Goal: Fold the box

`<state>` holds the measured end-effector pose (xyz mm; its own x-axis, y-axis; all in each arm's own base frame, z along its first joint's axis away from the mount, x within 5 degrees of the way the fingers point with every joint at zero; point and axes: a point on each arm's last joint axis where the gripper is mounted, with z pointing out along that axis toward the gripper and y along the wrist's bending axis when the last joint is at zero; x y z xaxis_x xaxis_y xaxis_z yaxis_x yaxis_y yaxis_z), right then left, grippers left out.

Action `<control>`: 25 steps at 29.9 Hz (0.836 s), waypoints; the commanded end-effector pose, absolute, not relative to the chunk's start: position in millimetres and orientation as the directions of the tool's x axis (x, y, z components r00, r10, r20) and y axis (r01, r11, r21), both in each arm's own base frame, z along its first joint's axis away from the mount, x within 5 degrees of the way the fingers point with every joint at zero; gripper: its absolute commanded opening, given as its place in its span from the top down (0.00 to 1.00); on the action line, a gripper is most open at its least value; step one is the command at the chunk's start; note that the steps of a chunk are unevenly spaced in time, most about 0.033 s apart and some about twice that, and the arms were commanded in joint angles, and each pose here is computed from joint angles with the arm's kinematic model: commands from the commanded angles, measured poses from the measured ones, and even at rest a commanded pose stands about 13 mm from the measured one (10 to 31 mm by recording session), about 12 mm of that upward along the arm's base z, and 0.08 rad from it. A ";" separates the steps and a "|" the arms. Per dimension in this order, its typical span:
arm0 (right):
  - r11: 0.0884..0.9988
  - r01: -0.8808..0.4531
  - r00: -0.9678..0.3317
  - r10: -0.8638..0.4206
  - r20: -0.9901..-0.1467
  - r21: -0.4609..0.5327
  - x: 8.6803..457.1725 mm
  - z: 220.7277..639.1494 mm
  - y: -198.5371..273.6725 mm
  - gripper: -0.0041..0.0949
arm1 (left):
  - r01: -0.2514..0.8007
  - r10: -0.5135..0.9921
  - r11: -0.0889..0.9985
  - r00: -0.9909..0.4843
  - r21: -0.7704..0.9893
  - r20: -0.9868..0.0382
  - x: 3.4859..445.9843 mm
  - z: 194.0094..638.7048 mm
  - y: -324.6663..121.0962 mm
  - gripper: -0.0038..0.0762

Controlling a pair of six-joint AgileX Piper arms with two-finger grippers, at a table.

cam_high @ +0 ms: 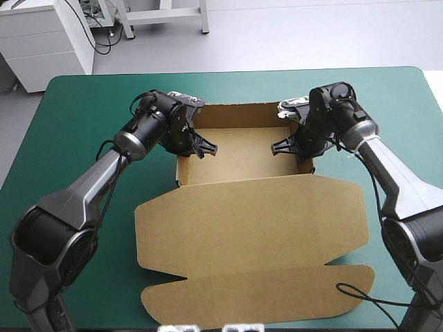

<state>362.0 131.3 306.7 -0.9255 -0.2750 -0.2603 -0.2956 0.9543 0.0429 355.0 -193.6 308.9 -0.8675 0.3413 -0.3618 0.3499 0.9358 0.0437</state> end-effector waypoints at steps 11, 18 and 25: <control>0.938 -0.336 -0.910 -0.300 -0.285 0.084 363.3 312.3 135.1 0.96 | 0.450 0.425 0.893 -0.842 0.002 -0.332 355.1 300.9 -206.9 0.93; 0.941 -0.326 -0.914 -0.290 -0.284 0.088 363.2 312.4 135.2 0.92 | 0.453 0.433 0.891 -0.849 0.005 -0.302 352.8 300.0 -205.5 0.68; 0.926 -0.344 -0.912 -0.292 -0.288 0.152 360.6 314.6 140.8 0.28 | 0.454 0.440 0.891 -0.860 0.007 -0.260 349.4 298.9 -203.7 0.29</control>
